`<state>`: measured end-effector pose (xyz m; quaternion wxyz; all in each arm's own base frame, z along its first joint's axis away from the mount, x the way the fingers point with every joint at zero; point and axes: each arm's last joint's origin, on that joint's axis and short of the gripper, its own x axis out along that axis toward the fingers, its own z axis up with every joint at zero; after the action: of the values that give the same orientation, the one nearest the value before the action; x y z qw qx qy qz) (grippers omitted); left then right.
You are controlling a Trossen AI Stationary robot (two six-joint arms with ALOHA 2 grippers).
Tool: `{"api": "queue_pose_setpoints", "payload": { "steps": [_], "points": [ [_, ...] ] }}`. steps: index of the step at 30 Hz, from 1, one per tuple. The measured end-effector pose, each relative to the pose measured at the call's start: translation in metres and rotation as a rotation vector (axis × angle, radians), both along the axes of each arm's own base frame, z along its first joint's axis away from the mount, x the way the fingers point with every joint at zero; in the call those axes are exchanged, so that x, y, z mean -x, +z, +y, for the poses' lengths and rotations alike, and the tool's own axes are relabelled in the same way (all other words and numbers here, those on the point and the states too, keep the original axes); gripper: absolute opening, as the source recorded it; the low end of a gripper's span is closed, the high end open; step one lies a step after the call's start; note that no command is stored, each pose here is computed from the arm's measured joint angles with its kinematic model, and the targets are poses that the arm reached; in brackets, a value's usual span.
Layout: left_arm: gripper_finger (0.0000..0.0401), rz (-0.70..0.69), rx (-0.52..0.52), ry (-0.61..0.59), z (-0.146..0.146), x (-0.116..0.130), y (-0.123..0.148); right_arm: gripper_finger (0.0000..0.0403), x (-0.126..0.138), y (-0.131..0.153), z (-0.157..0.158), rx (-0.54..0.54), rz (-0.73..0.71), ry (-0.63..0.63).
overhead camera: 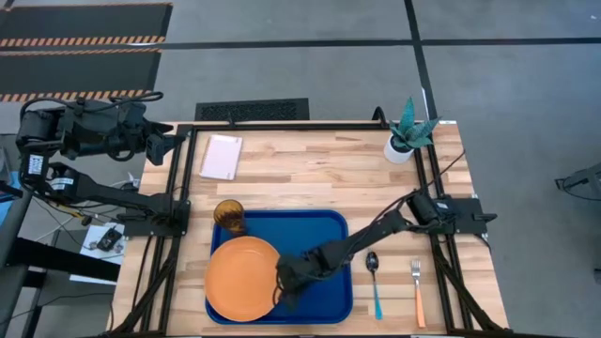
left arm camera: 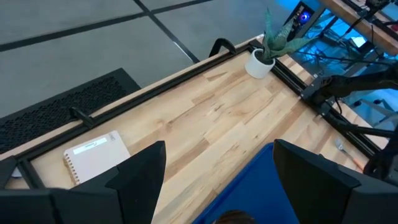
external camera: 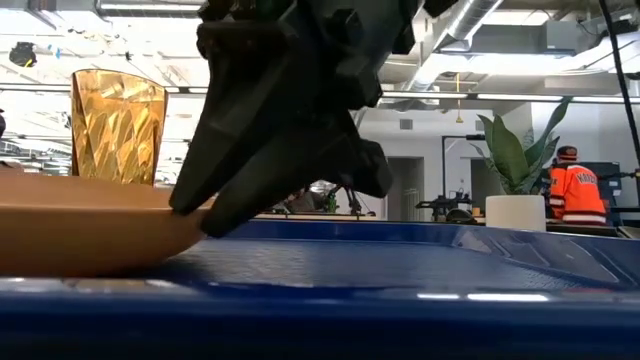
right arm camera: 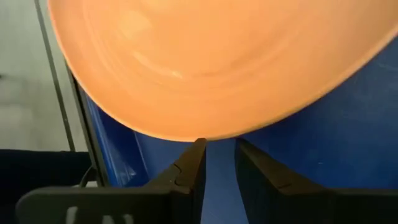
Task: Pick and place plate/cup/fork/spoon on tray
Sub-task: Put the orange plate on the blue tray at the bottom of the orange glass cup, then put the blue spoon on the blue tray to the right of the orange plate
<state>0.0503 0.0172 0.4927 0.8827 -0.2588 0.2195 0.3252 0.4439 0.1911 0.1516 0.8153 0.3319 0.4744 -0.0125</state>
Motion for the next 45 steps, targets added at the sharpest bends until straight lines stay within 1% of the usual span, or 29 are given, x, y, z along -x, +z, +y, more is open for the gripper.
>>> {"api": "queue_pose_setpoints", "payload": {
  "steps": [2,5,9,12,14,16,18,21,23,25,28,31,36,39,42,45],
  "points": [
    [0.0282,0.0,0.0,0.0,0.0,0.0,0.0,0.0107,0.0,0.003,-0.003,-0.01,0.003,0.005],
    [0.0282,0.0,0.0,0.0,0.0,0.0,0.0,0.0107,0.004,0.018,-0.001,-0.003,-0.016,0.011],
    [0.0282,0.0,0.0,0.0,0.0,0.0,0.0,0.0107,0.02,0.041,0.002,0.07,-0.005,-0.012],
    [0.0282,-0.001,0.005,-0.005,0.0,0.0,0.0,0.0107,0.039,0.065,0.004,0.115,0.023,-0.045],
    [0.0282,-0.001,0.01,-0.012,0.0,0.0,0.0,0.0107,0.061,0.081,0.008,0.145,0.099,-0.114],
    [0.0282,-0.002,0.011,-0.012,0.0,0.0,0.0,0.0108,0.089,0.09,0.014,0.145,0.239,-0.213],
    [0.0282,-0.002,0.011,-0.011,0.0,0.0,0.0,0.0112,0.118,0.094,0.024,0.147,0.377,-0.295],
    [0.0282,0.0,0.006,-0.014,0.0,0.0,0.0,0.0133,0.153,0.098,0.04,0.179,0.484,-0.422],
    [0.0282,0.002,0.001,-0.015,0.0,-0.001,0.0,0.0157,0.172,0.093,0.048,0.192,0.538,-0.488],
    [0.0282,-0.003,-0.005,-0.01,0.0,-0.001,0.001,0.0185,0.185,0.081,0.053,0.178,0.605,-0.533],
    [0.0282,-0.005,-0.015,-0.014,0.0,-0.002,0.001,0.0229,0.194,0.06,0.052,0.15,0.651,-0.591],
    [0.0282,-0.016,-0.02,-0.016,0.0,-0.003,0.002,0.0252,0.195,0.036,0.041,0.139,0.66,-0.631],
    [0.0282,-0.018,-0.021,-0.013,0.0,-0.003,0.002,0.0249,0.192,0.007,0.017,0.079,0.637,-0.664],
    [0.0282,-0.022,-0.013,-0.012,0.0,-0.003,0.002,0.0242,0.191,-0.007,0.011,0.05,0.63,-0.673],
    [0.0282,-0.022,-0.011,-0.013,0.0,-0.003,0.002,0.0231,0.195,-0.013,0.01,0.029,0.63,-0.673],
    [0.0282,-0.017,-0.004,-0.009,0.0,-0.002,0.002,0.0215,0.196,-0.014,0.009,0.028,0.635,-0.672]
  ]
}}
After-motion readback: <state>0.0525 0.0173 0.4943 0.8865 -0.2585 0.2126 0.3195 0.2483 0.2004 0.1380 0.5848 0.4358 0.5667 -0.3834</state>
